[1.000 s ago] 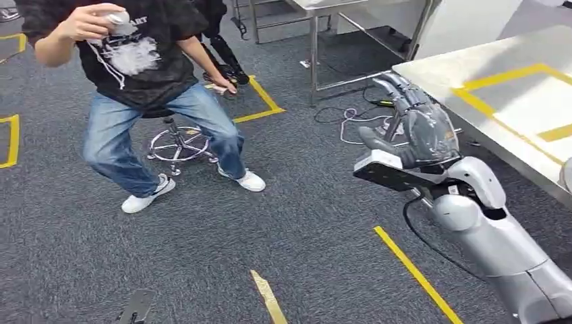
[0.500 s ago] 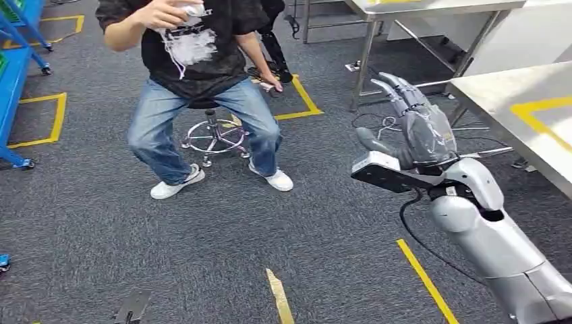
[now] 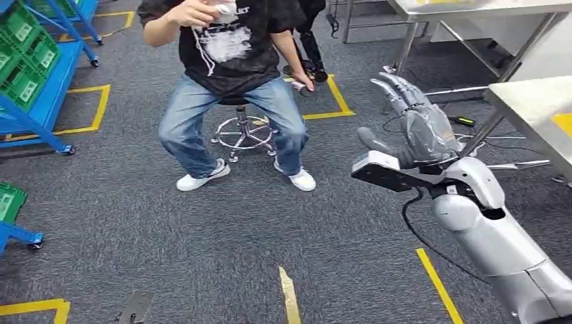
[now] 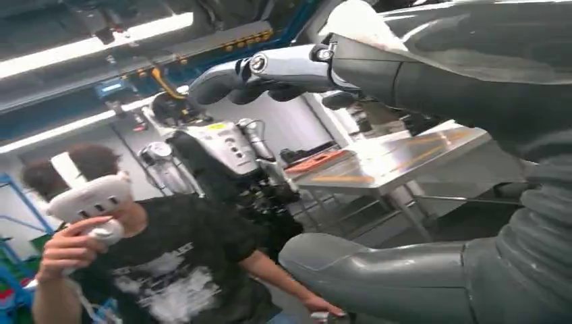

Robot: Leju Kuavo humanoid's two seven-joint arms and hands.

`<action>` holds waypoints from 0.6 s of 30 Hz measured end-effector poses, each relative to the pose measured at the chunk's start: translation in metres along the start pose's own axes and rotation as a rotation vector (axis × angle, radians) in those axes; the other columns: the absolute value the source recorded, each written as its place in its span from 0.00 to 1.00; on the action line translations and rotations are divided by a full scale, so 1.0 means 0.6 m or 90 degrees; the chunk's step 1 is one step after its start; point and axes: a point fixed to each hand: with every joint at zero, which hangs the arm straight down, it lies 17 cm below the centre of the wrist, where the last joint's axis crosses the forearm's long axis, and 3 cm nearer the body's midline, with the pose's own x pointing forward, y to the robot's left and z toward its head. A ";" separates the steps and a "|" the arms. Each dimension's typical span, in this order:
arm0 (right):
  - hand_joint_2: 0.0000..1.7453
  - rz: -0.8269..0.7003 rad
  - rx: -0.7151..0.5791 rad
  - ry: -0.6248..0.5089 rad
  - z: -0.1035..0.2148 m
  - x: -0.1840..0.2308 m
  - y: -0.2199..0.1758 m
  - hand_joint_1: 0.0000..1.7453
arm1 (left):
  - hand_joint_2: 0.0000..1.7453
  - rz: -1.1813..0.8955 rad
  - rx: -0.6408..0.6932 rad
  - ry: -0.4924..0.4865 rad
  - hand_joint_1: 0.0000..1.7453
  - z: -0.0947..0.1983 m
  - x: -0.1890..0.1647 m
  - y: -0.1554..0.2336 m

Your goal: Take the parts from the cabinet and place them on the table.

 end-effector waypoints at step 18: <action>1.00 0.000 0.001 0.002 0.002 -0.003 0.000 0.00 | 0.00 0.000 0.001 -0.004 0.00 -0.002 0.006 0.000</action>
